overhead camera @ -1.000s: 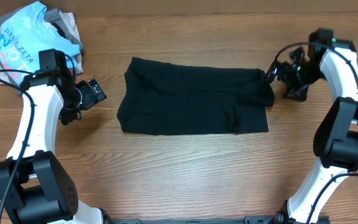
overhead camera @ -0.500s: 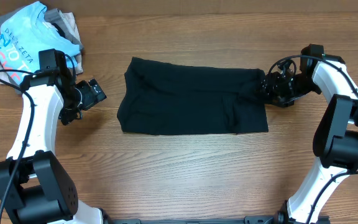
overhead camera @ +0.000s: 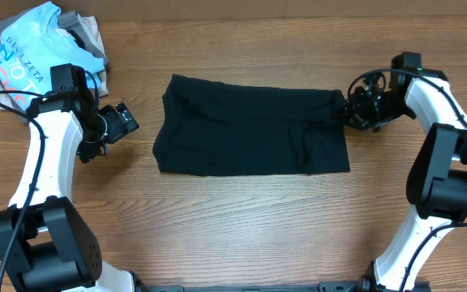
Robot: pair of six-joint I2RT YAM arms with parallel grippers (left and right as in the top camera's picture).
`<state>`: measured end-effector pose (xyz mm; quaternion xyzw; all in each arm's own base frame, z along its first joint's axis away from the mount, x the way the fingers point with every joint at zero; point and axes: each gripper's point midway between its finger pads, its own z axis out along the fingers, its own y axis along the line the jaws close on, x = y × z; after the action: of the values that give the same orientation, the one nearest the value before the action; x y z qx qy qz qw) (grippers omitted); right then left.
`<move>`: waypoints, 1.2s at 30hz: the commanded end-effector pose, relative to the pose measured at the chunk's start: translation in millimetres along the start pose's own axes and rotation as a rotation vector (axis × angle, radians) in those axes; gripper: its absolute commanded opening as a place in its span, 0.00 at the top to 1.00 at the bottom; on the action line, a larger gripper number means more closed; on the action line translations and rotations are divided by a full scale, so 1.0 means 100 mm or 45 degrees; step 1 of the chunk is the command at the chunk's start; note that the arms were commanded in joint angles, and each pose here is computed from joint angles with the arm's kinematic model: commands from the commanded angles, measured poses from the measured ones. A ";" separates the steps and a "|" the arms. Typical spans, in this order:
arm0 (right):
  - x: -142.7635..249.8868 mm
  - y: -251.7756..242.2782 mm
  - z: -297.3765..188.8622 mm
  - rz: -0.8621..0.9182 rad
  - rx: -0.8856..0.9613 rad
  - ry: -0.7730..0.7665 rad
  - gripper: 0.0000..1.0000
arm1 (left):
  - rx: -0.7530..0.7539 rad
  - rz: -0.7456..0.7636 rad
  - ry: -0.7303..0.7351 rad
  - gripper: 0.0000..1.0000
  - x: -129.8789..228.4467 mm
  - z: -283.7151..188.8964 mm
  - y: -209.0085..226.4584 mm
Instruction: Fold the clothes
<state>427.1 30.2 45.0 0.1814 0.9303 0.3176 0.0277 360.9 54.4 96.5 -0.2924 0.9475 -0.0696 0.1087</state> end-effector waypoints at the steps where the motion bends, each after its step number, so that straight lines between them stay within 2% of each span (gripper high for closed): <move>1: -0.05 0.36 -0.03 -0.039 -0.066 -0.048 0.88 | 0.021 0.034 -0.030 0.00 -0.05 -0.07 -0.03; 3: -0.07 0.50 0.05 -0.051 -0.078 -0.062 0.91 | 0.021 0.034 -0.029 0.00 -0.05 -0.07 -0.03; 8: -0.07 0.81 0.23 -0.106 -0.104 -0.094 0.90 | 0.020 0.034 -0.028 0.00 -0.04 -0.07 -0.03; 9: -0.07 0.87 0.26 -0.114 -0.105 -0.102 0.85 | 0.020 0.034 -0.028 0.00 -0.04 -0.07 -0.03; 10: -0.08 0.93 0.30 -0.131 -0.106 -0.116 0.72 | 0.020 0.034 -0.028 0.00 -0.04 -0.07 -0.03; 11: -0.09 0.96 0.32 -0.143 -0.100 -0.129 0.54 | 0.020 0.034 -0.028 0.00 -0.04 -0.07 -0.03; 13: -0.11 1.02 0.36 -0.176 -0.088 -0.154 0.35 | 0.020 0.034 -0.028 0.00 -0.04 -0.07 -0.03; 14: -0.12 1.04 0.38 -0.192 -0.084 -0.165 0.22 | 0.020 0.034 -0.028 0.00 -0.04 -0.07 -0.03; 15: -0.12 1.07 0.39 -0.207 -0.083 -0.174 0.18 | 0.020 0.034 -0.028 0.00 -0.04 -0.07 -0.03; 22: -0.23 1.23 0.21 -0.238 -0.139 -0.215 0.21 | 0.020 0.034 -0.028 0.00 -0.04 -0.07 -0.03; 26: -0.30 1.31 -0.25 -0.258 -0.152 -0.244 0.21 | 0.020 0.034 -0.028 0.00 -0.04 -0.07 -0.03; 30: -0.20 1.19 -0.57 -0.300 -0.077 -0.218 0.18 | 0.020 0.034 -0.028 0.00 -0.04 -0.07 -0.03; 31: -0.17 1.11 -0.57 -0.280 -0.039 -0.200 0.20 | 0.020 0.034 -0.028 0.00 -0.04 -0.07 -0.03; 36: -0.04 0.71 -0.38 -0.200 0.150 -0.133 0.53 | 0.021 0.034 -0.030 0.00 -0.05 -0.07 -0.03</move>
<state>455.2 59.3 130.1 0.1411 0.9435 0.2848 0.0938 361.3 54.4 96.5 -0.2923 0.9475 -0.0697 0.1094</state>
